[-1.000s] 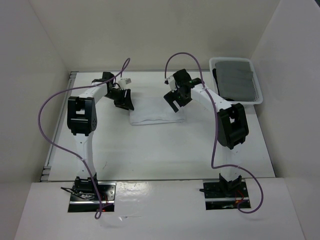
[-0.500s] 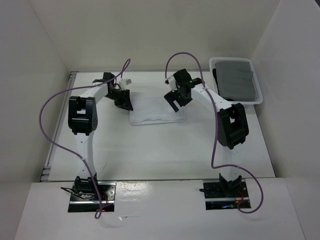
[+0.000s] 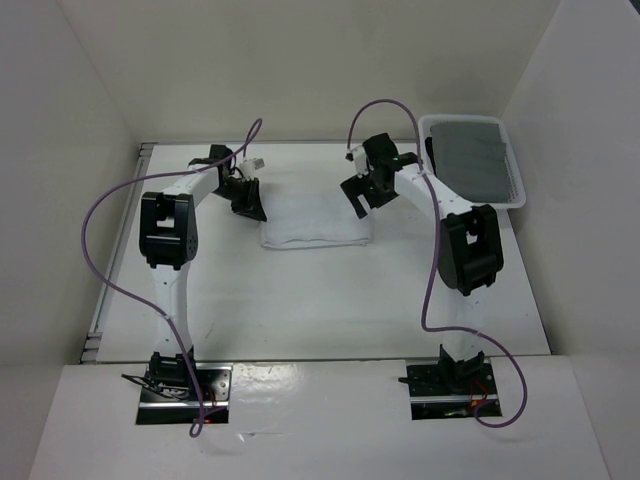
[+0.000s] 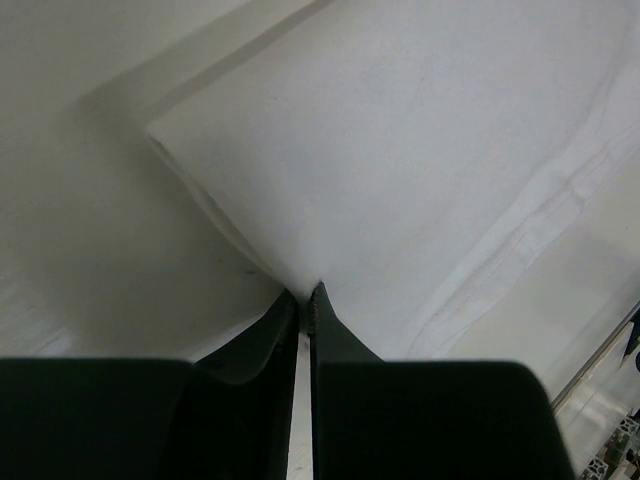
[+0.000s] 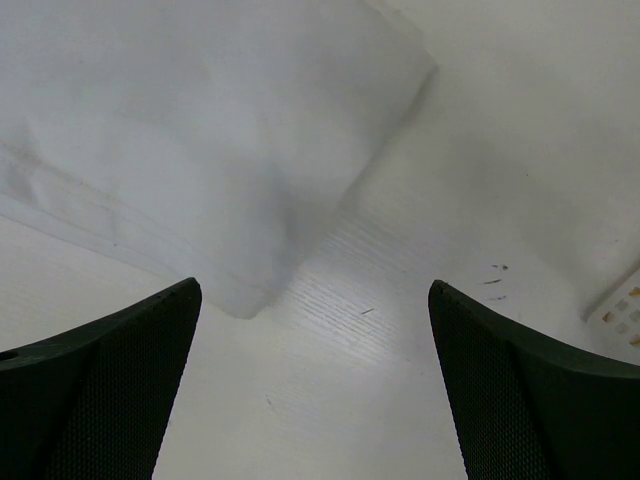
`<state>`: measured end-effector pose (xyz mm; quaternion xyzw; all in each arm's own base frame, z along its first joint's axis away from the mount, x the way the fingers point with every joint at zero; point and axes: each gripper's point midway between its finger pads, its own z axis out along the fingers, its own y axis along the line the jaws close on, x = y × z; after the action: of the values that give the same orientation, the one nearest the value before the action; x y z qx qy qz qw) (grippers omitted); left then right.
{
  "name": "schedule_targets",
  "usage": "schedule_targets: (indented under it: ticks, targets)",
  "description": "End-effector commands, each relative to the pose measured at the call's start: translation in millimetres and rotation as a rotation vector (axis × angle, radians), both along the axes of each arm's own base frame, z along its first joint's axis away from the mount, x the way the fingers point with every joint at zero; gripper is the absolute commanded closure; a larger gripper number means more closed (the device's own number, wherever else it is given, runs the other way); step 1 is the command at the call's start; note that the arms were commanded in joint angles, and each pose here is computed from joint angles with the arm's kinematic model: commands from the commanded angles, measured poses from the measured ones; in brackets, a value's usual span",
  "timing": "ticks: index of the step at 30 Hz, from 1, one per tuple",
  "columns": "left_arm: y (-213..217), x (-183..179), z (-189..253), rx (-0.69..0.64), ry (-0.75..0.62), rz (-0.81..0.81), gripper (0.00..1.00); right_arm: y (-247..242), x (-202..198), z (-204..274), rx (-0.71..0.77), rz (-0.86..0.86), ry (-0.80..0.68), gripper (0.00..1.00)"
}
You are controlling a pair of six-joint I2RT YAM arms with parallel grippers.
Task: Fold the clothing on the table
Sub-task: Fold the skirt
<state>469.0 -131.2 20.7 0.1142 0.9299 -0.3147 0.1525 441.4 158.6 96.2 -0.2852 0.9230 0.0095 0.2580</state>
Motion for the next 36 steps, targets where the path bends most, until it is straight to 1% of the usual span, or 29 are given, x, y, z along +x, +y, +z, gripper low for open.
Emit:
schedule_targets:
  ticks: [1, 2, 3, 4, 5, 6, 7, 9, 12, 13, 15, 18, 25, 32, 33, 36]
  targets:
    - [9.8, -8.8, -41.1, 0.100, 0.072, 0.003, 0.91, -7.0, 18.6, 12.5, 0.131, -0.066, -0.026, 0.02]
    - [11.2, -8.5, -41.8, 0.109, 0.071, 0.006, 0.91, -16.1, 23.6, 9.0, 0.163, -0.091, -0.010, 0.02]
    - [11.3, -10.6, -41.9, 0.110, 0.080, 0.005, 0.92, -12.0, 24.7, 1.5, 0.208, -0.075, 0.029, 0.02]
    - [11.3, -10.6, -41.9, 0.110, 0.080, 0.005, 0.92, -13.5, 27.4, -1.3, 0.240, -0.101, 0.046, 0.02]
    - [11.5, -12.7, -42.0, 0.110, 0.090, 0.005, 0.92, -19.6, 31.2, -5.4, 0.256, -0.113, 0.057, 0.02]
    - [11.5, -12.7, -42.0, 0.110, 0.090, 0.005, 0.92, -14.5, 29.0, -15.1, 0.274, -0.100, 0.092, 0.02]
    - [11.8, -12.6, -42.2, 0.112, 0.083, -0.004, 0.92, -16.6, 33.2, -16.2, 0.283, -0.104, 0.093, 0.02]
    - [11.9, -13.5, -38.2, 0.112, 0.084, -0.004, 0.92, -8.6, 31.4, -27.1, 0.319, -0.096, 0.133, 0.03]
    - [12.4, -16.2, -40.6, 0.115, 0.087, -0.012, 0.92, 0.0, 29.1, -37.6, 0.359, -0.083, 0.175, 0.08]
    - [12.3, -15.0, -36.6, 0.114, 0.078, -0.011, 0.92, 1.8, 27.7, -42.0, 0.366, -0.079, 0.189, 0.11]
    - [12.5, -17.1, -36.6, 0.115, 0.087, -0.012, 0.92, 3.3, 26.3, -47.2, 0.372, -0.076, 0.204, 0.12]
    - [12.6, -18.8, -34.9, 0.115, 0.087, -0.012, 0.92, 4.1, 22.9, -50.0, 0.377, -0.074, 0.217, 0.12]
    - [12.5, -17.6, -30.8, 0.114, 0.078, -0.011, 0.92, 3.1, 19.8, -52.0, 0.373, -0.066, 0.217, 0.18]
    - [11.1, -16.8, -26.0, 0.105, 0.069, -0.013, 0.92, 1.3, 11.1, -61.4, 0.366, -0.073, 0.246, 0.31]
    - [11.1, -16.8, -26.0, 0.105, 0.069, -0.013, 0.92, 1.3, 11.1, -61.4, 0.366, -0.073, 0.246, 0.35]
    - [11.2, -18.9, -26.1, 0.105, 0.079, -0.014, 0.92, 1.0, 11.3, -61.5, 0.362, -0.065, 0.243, 0.41]
